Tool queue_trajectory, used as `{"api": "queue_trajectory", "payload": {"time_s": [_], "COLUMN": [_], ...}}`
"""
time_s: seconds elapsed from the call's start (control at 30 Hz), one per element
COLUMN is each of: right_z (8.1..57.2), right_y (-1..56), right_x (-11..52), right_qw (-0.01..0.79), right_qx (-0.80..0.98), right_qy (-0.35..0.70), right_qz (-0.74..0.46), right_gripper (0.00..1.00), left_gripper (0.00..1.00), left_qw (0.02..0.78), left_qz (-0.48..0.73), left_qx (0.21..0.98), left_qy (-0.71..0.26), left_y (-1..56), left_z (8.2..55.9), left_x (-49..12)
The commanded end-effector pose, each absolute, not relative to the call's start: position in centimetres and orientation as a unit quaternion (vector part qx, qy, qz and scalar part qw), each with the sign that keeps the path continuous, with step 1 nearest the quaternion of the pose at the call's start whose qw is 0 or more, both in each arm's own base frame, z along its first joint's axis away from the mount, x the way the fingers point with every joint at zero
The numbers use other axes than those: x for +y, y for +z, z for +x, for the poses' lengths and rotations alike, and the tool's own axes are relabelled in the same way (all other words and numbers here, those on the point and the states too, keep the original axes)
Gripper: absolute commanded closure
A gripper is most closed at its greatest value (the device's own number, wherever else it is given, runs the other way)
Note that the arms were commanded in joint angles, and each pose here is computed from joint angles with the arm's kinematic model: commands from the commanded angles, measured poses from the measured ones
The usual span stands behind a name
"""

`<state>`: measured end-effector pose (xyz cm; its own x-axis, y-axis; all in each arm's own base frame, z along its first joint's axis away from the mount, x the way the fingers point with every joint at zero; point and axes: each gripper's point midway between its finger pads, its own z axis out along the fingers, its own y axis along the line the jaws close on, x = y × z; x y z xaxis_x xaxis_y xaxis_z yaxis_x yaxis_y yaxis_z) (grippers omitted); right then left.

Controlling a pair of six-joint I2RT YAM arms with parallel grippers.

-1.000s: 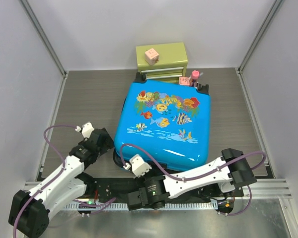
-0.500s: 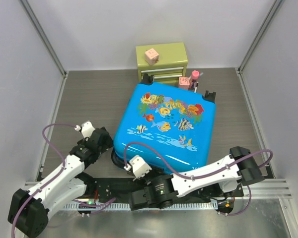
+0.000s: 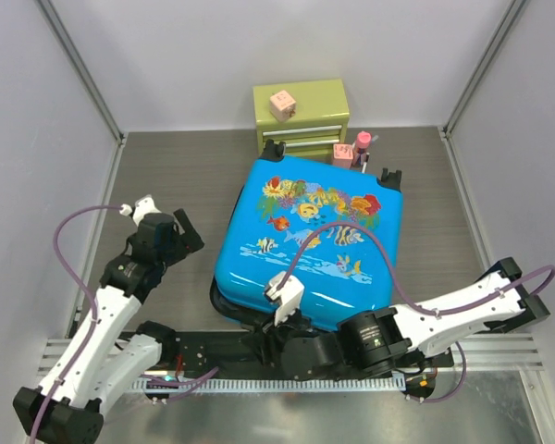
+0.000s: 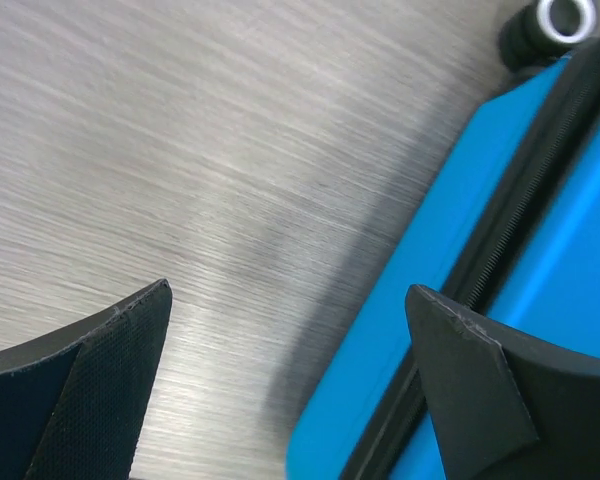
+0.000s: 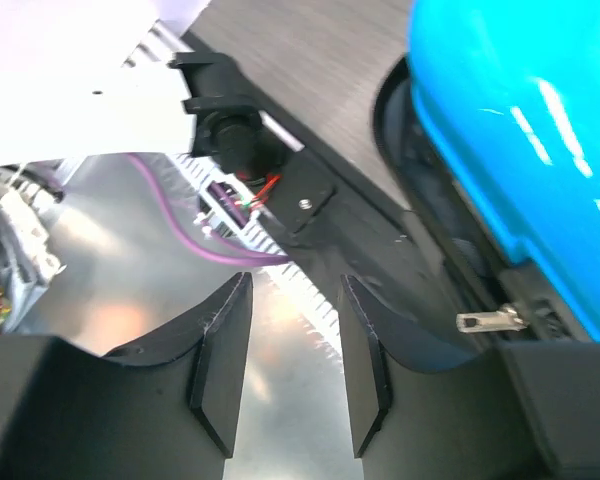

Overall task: Pack the luggage
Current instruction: Zip the luggage at the center of the board.

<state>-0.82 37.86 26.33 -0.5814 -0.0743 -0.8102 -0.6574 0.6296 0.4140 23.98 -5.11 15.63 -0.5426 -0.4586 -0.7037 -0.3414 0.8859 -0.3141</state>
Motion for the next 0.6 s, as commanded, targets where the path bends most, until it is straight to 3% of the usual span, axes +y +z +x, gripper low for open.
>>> {"api": "queue_trajectory", "payload": {"time_s": [0.0,0.17,0.37,0.43,0.57], "right_z": [1.9,7.5,13.3,14.5,17.4], "right_y": [28.7,31.1,31.0,31.6,32.3], "right_x": [35.0,29.9,29.2,28.4,24.8], "right_qw": [0.445,0.509,0.521,0.54,0.564], "right_qx": [0.796,0.785,0.809,0.805,0.798], "right_qy": [0.379,0.343,0.262,0.237,0.214], "right_qz": [-0.156,-0.085,-0.077,-0.057,0.02], "right_gripper": [0.53,0.53,0.52,0.49,0.33], "left_gripper": [0.01,0.14,0.19,0.19,0.2], "left_qw": [0.445,0.473,0.475,0.48,0.497], "left_qz": [-0.19,-0.146,-0.091,-0.063,-0.03], "left_qx": [0.872,0.86,0.862,0.86,0.859], "left_qy": [-0.074,-0.123,-0.152,-0.16,-0.123], "left_y": [19.0,22.4,24.1,25.0,26.7], "left_z": [22.9,21.7,20.9,20.6,21.1], "left_x": [-4.7,-6.2,-9.1,-10.3,-11.8]}}
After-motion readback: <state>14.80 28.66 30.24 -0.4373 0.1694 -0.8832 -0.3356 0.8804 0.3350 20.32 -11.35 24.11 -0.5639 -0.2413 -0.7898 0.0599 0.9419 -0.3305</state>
